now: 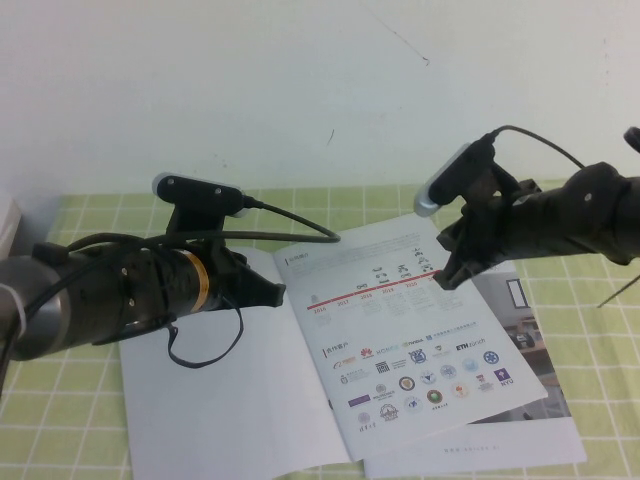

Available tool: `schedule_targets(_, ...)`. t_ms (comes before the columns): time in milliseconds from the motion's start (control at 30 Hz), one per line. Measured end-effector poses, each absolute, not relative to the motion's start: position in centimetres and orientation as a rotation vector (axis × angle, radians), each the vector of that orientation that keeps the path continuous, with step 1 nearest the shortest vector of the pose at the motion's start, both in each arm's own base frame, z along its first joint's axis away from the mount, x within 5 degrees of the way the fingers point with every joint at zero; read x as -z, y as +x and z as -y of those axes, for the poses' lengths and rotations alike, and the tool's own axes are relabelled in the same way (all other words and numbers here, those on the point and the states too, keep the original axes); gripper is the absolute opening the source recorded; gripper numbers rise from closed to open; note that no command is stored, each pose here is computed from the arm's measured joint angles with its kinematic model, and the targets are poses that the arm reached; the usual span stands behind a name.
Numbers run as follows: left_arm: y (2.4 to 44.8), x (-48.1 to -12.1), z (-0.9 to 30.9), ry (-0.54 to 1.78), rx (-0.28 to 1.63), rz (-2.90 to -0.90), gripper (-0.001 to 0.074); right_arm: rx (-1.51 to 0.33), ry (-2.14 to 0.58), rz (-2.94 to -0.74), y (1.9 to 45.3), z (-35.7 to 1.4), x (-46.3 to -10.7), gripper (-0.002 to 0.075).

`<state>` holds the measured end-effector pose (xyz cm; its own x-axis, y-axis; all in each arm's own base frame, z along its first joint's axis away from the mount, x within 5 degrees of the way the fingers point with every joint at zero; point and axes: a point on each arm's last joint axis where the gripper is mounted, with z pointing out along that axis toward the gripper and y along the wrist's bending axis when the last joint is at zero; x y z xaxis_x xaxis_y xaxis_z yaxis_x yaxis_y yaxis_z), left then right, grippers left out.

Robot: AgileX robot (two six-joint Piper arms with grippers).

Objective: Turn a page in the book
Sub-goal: Open the closed book

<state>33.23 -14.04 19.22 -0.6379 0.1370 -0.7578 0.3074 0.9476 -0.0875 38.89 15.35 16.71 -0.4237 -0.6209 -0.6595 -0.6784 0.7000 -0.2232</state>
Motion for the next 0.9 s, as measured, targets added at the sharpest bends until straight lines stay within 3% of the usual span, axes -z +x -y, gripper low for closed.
schedule_targets(200,33.2,-19.1,14.0,0.331,0.255,-2.265,-0.0004,-0.146,-1.024,-2.164,42.0,-16.9,-14.9,-0.0003)
schedule_targets(400,33.3,-19.1,13.9,0.35,0.219,-2.268,-0.0004,-0.199,-1.018,-2.25,42.2,-17.2,-12.1,-0.0003)
schedule_targets(633,33.3,-19.0,13.8,0.344,0.204,-2.274,-0.0004,-0.284,-0.979,-2.339,42.0,-16.6,-12.0,-0.0003)
schedule_targets(900,33.3,-19.1,13.9,0.351,0.218,-2.268,-0.0004,-0.245,-0.976,-2.483,41.2,-16.0,-12.7,-0.0003)
